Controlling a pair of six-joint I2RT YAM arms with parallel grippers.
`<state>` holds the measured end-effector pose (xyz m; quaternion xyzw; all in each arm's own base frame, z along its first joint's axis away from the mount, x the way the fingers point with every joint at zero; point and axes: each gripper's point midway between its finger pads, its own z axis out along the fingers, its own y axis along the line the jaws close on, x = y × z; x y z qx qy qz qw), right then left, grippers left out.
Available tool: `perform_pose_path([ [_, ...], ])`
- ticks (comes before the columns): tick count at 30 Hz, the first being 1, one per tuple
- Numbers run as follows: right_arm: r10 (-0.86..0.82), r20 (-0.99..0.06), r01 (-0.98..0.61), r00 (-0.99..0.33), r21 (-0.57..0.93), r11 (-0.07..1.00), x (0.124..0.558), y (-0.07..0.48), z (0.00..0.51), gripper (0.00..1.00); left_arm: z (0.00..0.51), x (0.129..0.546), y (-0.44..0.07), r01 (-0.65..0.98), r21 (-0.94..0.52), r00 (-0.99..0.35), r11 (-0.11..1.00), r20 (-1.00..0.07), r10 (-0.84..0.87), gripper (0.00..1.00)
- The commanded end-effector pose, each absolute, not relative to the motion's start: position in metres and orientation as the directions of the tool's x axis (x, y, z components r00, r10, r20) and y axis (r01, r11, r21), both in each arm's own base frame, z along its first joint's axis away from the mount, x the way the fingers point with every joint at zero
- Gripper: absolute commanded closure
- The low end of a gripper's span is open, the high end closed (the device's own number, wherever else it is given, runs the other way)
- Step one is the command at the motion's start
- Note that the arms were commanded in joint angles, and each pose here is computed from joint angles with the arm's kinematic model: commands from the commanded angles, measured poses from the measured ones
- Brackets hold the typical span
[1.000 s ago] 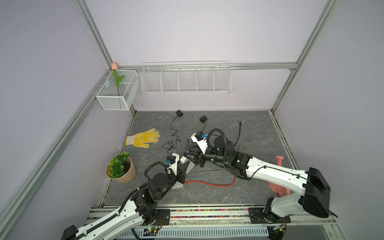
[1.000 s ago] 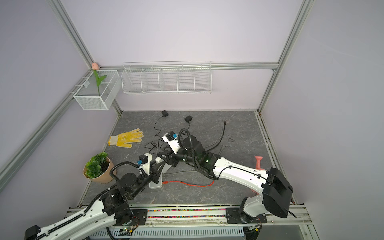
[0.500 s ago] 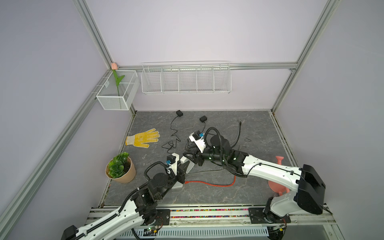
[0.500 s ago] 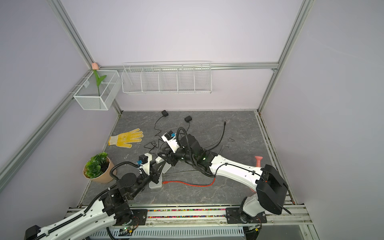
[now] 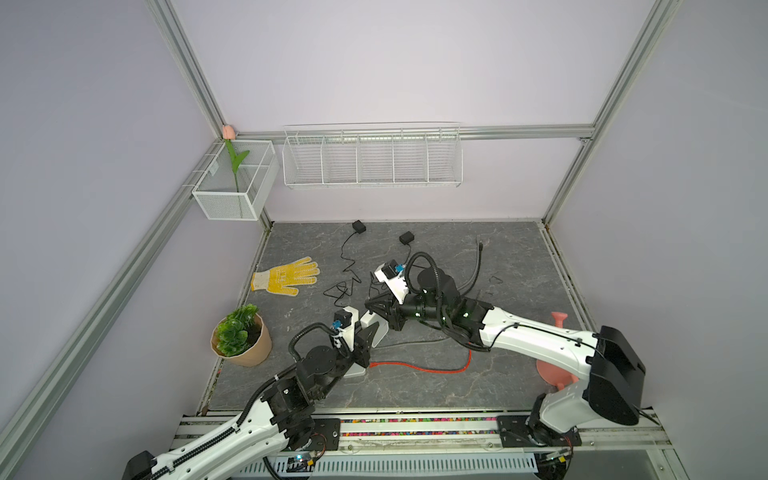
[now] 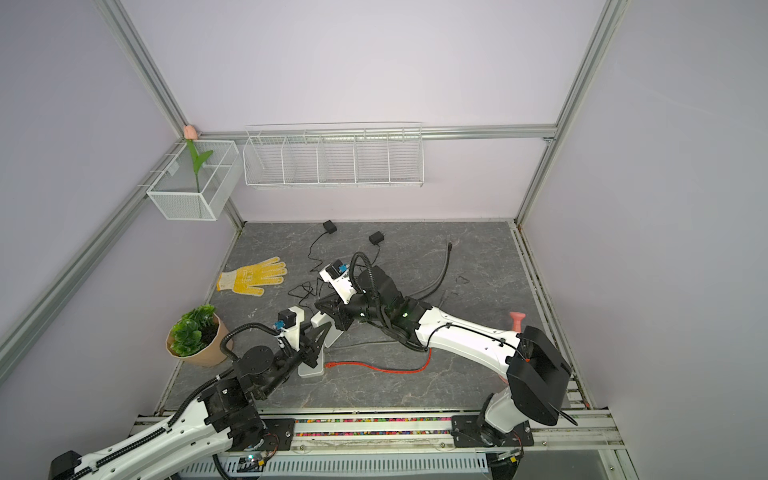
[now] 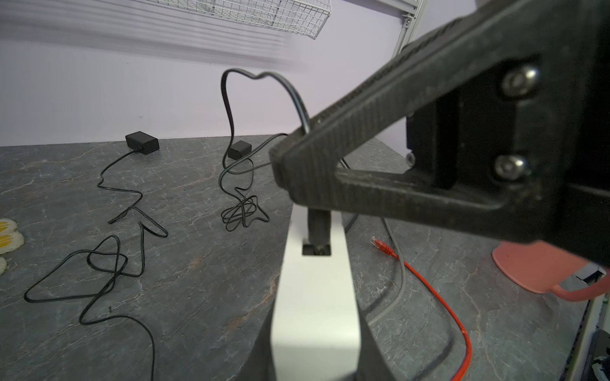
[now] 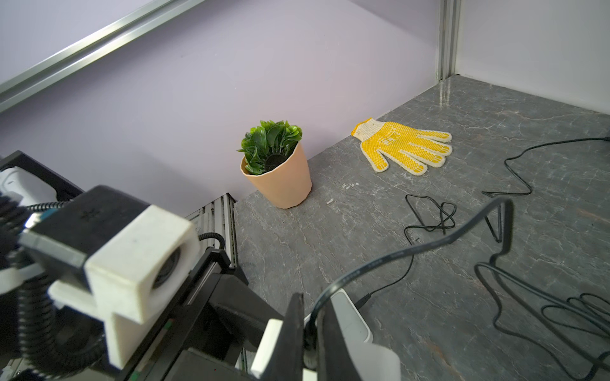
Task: Insert the plug into the switch port
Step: 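Push the black plug down into the router port with the right gripper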
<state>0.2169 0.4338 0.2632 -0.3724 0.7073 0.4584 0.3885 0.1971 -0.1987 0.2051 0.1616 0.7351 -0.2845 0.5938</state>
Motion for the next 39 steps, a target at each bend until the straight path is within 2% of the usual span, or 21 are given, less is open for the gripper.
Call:
perform_pose_path([
  [1,-0.187,-0.888,-0.886,-0.421,0.358,0.295,0.217,0.437,0.259,0.93,0.235,0.197,-0.197,0.580,-0.258,-0.203,0.772,-0.964,-0.170,1.00],
  [17,-0.295,-0.855,-0.884,-0.427,0.327,0.334,0.197,0.434,0.210,0.93,0.247,0.197,-0.194,0.578,-0.254,-0.180,0.776,-0.967,-0.182,1.00],
  [39,-0.324,-0.801,-0.846,-0.503,0.382,0.371,0.186,0.433,0.161,0.93,0.264,0.197,-0.181,0.558,-0.255,-0.114,0.790,-0.966,-0.231,1.00],
])
